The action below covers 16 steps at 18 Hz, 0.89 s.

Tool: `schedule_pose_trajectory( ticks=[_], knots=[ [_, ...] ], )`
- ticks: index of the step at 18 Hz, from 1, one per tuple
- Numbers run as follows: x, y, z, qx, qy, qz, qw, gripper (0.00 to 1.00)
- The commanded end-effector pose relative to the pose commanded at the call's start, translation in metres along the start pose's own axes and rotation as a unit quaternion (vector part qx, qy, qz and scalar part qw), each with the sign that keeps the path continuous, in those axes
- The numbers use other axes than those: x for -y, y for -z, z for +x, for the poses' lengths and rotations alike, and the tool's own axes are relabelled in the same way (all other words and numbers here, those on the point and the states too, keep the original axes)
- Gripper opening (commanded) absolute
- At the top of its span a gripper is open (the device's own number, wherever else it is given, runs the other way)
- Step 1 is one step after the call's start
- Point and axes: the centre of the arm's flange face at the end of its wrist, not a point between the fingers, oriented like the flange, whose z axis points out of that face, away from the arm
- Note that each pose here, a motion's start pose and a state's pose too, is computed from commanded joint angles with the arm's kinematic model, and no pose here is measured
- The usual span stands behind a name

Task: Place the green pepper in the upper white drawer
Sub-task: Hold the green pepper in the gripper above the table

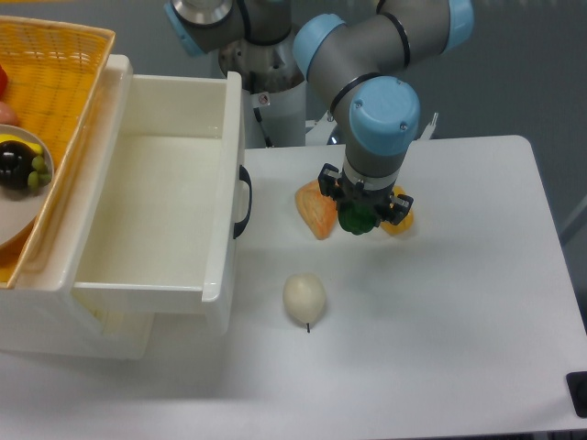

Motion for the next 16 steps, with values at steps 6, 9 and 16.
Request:
schedule_pose_trajectory(
  ticks=[6, 9, 16],
  knots=[
    [0.002, -0.001, 0.000, -0.003, 0.003, -0.001, 1.0000, 0.41],
    [0.003, -0.001, -0.001, -0.002, 0.004, 0.000, 1.0000, 0.41],
    [-0.007, 0.031, 0.013, 0.000, 0.031, 0.037, 0.9988, 0.41]
  ],
)
